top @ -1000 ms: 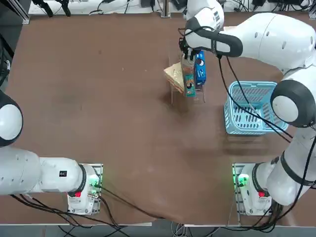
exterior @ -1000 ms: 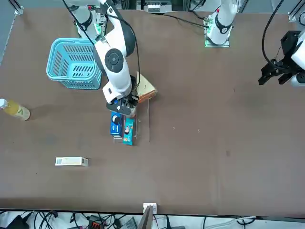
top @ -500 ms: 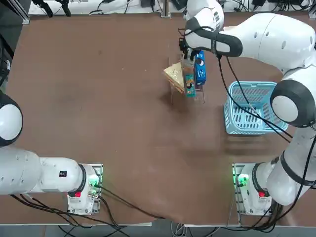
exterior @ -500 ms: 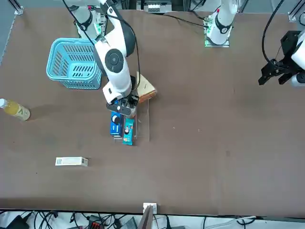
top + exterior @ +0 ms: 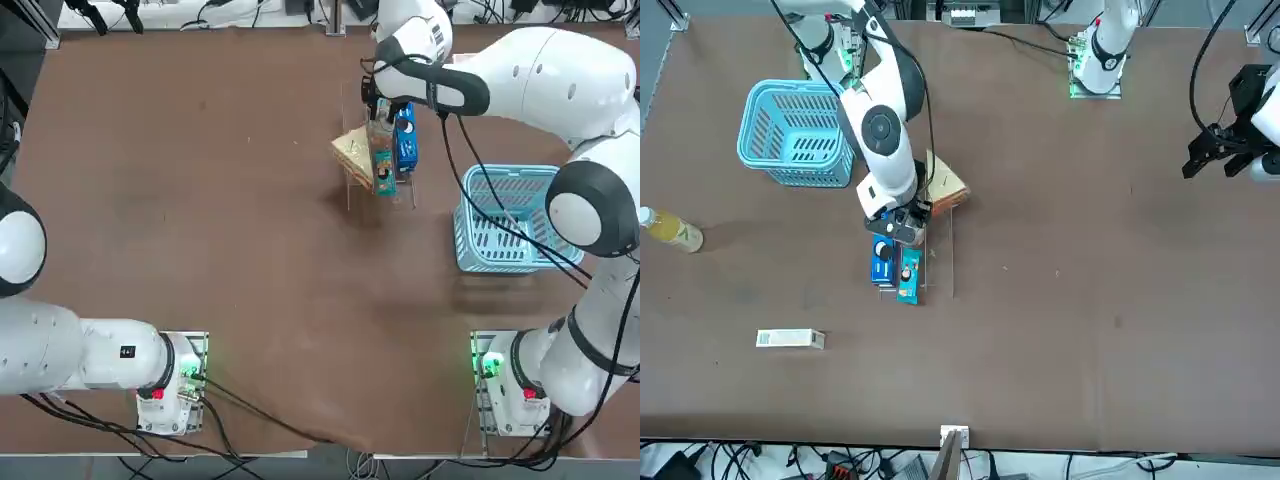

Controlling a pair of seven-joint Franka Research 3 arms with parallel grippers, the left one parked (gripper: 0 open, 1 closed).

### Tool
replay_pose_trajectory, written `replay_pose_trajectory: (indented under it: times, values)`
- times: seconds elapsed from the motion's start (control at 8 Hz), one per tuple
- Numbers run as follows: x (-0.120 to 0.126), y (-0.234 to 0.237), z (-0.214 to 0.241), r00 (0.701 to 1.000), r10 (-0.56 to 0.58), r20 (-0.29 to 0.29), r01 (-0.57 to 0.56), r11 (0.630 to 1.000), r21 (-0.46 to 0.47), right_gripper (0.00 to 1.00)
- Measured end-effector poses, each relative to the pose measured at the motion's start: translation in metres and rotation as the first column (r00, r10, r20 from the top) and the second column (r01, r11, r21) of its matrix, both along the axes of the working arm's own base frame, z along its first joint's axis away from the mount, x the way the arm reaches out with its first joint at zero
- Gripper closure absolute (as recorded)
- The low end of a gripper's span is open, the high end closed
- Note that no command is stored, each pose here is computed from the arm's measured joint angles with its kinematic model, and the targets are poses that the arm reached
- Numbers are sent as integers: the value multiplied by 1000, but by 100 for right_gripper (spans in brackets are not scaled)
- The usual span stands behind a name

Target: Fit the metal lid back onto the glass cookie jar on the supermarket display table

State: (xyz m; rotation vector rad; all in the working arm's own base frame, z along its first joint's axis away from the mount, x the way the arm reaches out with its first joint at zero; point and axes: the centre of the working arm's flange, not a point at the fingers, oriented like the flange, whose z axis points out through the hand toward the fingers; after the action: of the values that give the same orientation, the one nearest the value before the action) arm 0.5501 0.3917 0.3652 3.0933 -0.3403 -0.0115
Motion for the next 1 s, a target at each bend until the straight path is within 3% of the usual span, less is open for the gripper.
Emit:
replay_pose_trajectory:
  times: [0.25, 1.0]
  values:
    - [1, 0, 3, 1000, 0, 3, 0, 1000, 2, 33]
    - [7, -26, 66, 999, -25, 34, 25, 1000, 4, 33]
